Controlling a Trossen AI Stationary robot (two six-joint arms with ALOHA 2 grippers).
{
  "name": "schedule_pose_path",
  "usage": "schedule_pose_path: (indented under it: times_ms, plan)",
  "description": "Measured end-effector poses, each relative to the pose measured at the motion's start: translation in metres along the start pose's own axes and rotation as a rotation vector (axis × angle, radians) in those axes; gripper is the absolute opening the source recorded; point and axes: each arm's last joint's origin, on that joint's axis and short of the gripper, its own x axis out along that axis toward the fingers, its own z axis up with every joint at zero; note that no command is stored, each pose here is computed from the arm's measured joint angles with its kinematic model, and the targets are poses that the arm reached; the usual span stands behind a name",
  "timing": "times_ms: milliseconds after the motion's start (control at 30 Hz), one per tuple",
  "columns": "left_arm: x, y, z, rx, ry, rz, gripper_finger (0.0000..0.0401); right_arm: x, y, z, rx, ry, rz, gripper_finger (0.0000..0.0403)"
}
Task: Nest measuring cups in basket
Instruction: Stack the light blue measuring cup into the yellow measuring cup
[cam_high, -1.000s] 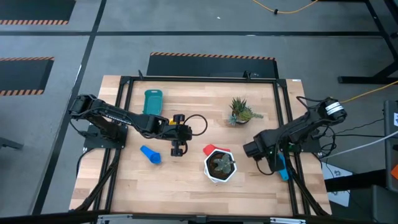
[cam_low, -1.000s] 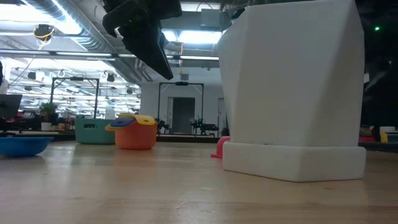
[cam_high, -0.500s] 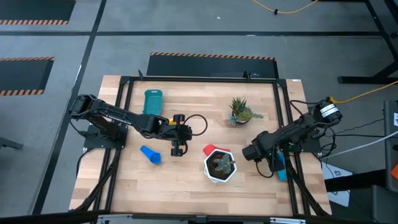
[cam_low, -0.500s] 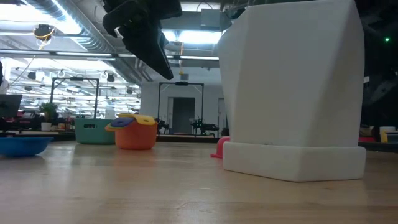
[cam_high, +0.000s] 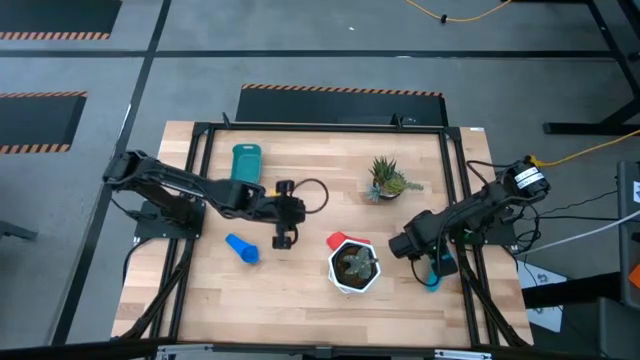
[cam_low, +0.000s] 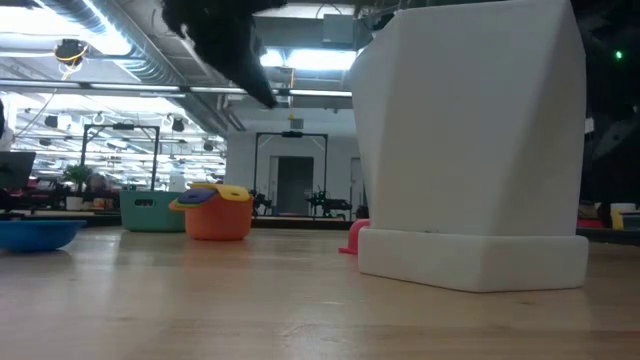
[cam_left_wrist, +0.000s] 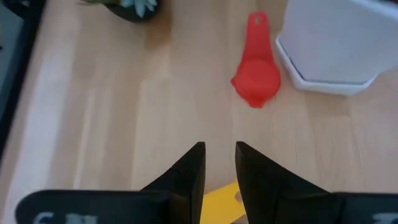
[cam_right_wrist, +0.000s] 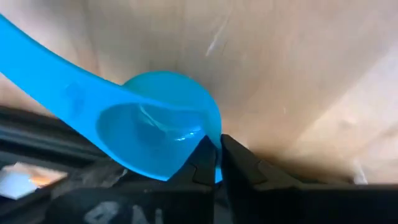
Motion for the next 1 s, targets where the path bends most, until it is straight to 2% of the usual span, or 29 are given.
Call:
schedule_pose_path:
  times_ms: [167, 367, 533, 733, 867, 1000]
  plan:
    - [-0.036, 0.015, -0.001, -0.029, -0.058, 0.013, 0.0082, -0.027, 0.006, -0.002, -0.028, 0.03, -0.005, 0.0017]
    - [-0.074, 0.027, -0.011, -0.015, -0.077, 0.017, 0.0082, -0.073, 0.011, -0.011, -0.061, 0.075, -0.102, 0.0019]
    - [-0.092, 0.03, -0.021, -0.01, -0.111, 0.013, 0.0082, -0.113, 0.008, -0.009, -0.102, -0.104, -0.138, 0.0021]
    - [-0.085, 0.028, -0.054, -0.066, -0.111, 0.008, 0.0082, -0.154, -0.01, -0.012, -0.152, -0.236, -0.384, 0.0019]
    - [-0.073, 0.025, -0.074, -0.13, -0.143, 0.004, 0.0082, -0.178, -0.03, -0.017, -0.156, -0.26, -0.573, 0.002]
    - [-0.063, 0.022, -0.088, -0.147, -0.163, 0.002, 0.0082, -0.195, -0.056, -0.021, -0.125, -0.249, -0.776, 0.0021]
